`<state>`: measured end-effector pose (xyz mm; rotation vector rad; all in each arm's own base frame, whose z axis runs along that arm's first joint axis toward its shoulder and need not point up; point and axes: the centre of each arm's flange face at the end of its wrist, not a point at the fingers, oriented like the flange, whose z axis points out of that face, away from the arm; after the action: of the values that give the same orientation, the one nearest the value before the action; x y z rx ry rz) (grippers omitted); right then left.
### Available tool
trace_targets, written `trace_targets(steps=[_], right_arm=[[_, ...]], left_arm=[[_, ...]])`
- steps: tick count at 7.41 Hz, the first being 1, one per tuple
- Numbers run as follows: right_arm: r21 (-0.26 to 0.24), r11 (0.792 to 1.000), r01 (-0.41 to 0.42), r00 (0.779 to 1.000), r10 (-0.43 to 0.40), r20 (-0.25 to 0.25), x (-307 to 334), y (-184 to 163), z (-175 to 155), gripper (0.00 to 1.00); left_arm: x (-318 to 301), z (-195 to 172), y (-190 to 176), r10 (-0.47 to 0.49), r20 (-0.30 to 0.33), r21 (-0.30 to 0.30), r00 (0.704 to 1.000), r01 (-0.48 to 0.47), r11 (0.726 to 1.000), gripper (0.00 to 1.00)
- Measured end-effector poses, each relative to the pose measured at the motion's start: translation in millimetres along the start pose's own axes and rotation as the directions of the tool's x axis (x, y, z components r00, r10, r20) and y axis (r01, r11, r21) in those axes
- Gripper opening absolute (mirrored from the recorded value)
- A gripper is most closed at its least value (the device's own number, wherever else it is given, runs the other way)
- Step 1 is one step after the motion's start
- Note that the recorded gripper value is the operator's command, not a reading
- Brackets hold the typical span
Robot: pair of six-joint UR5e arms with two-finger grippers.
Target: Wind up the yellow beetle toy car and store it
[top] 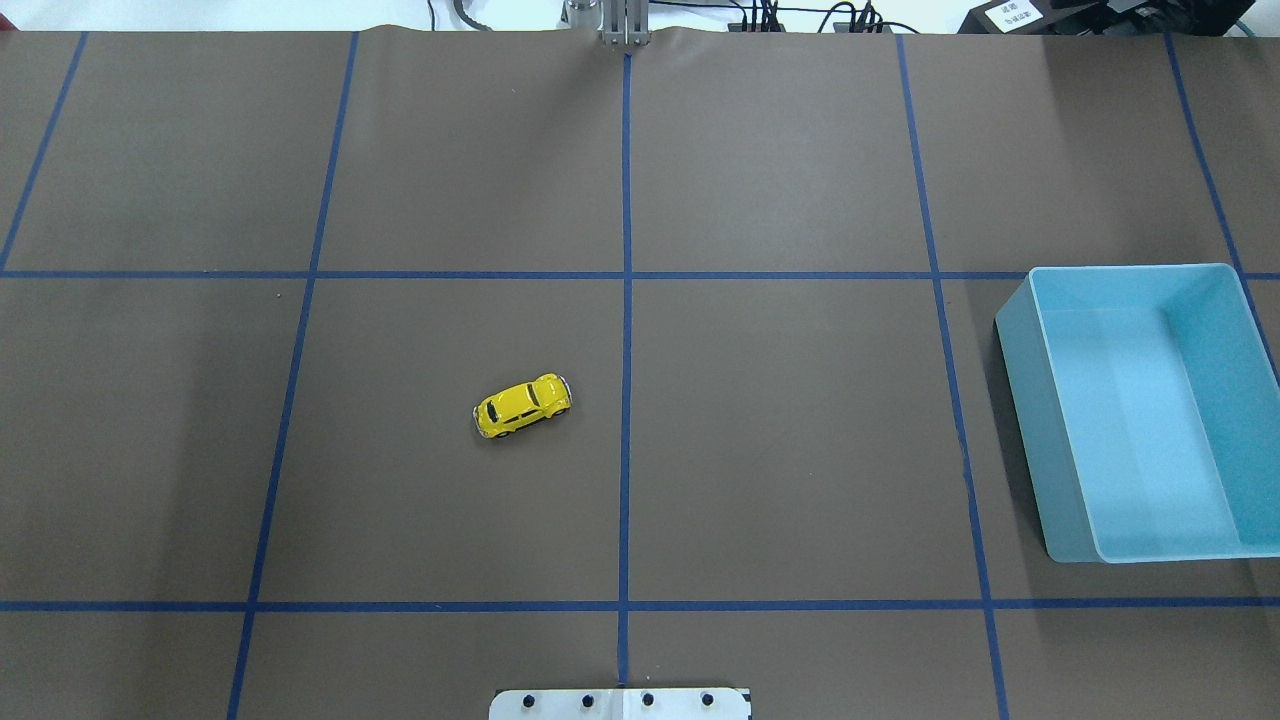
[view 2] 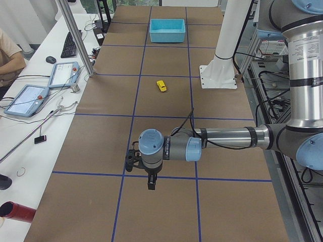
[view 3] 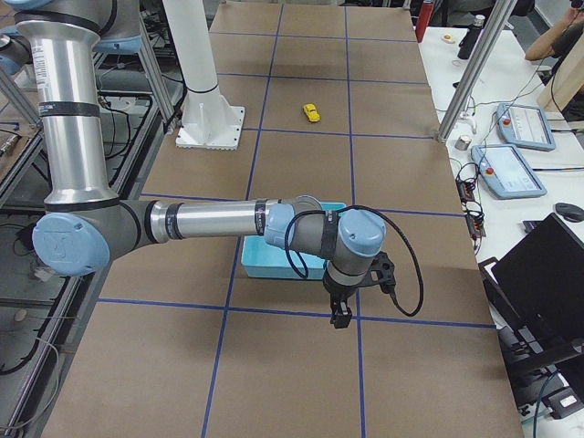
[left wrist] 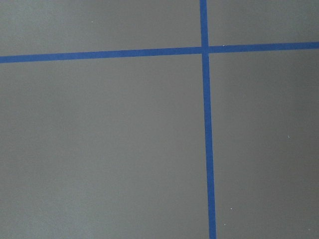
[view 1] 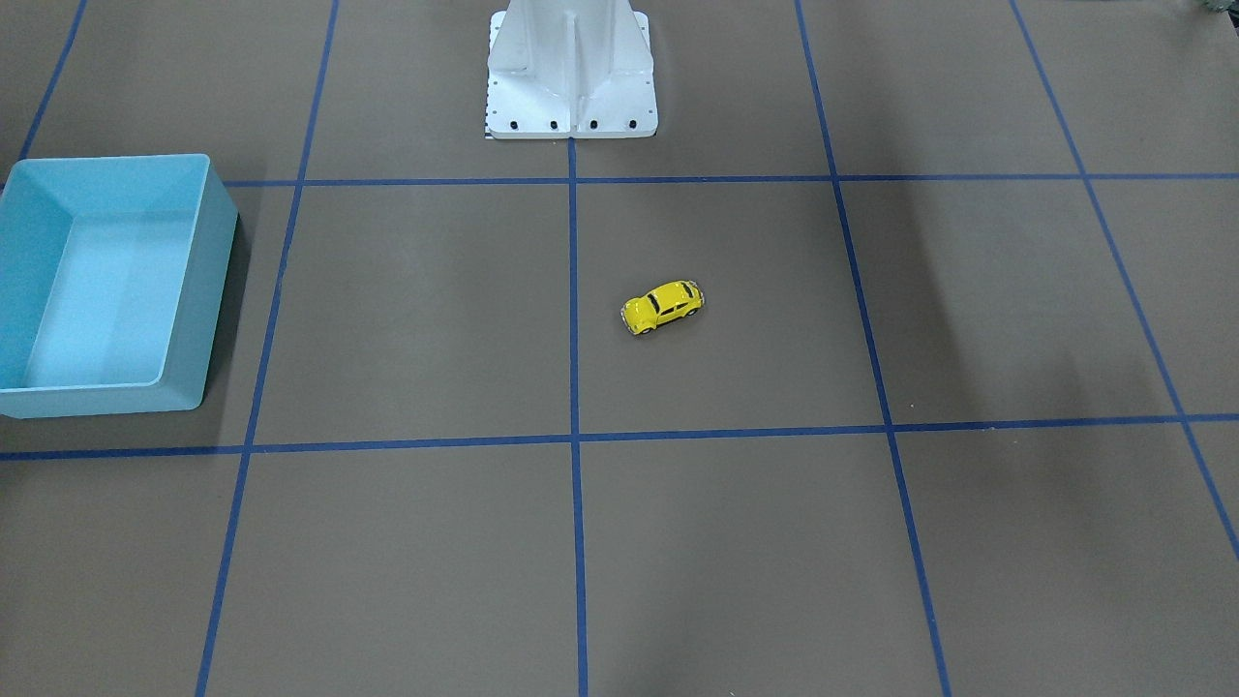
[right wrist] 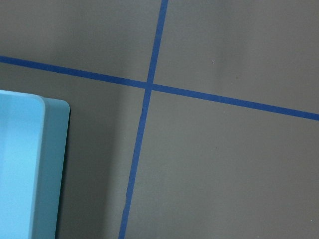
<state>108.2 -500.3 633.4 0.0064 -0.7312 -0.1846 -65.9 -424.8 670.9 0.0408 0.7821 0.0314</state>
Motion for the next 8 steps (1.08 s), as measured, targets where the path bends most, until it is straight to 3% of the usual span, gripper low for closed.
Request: trace_targets(steps=[5,8], right_arm=[[0.033,0.999,-0.025,1.0,0.025,0.003,7,3,-17,1.0],[0.052,0.997,-0.056,0.998,0.055,0.008,19,13,-26,1.0]], left_arm=[[8,-7,-4,0.014,-0.004,0.014,1.0,-0.014,1.0,1.0],[48,-13,-14,0.098,-0.01,0.02,0.995,-0.098,0.995,1.0]])
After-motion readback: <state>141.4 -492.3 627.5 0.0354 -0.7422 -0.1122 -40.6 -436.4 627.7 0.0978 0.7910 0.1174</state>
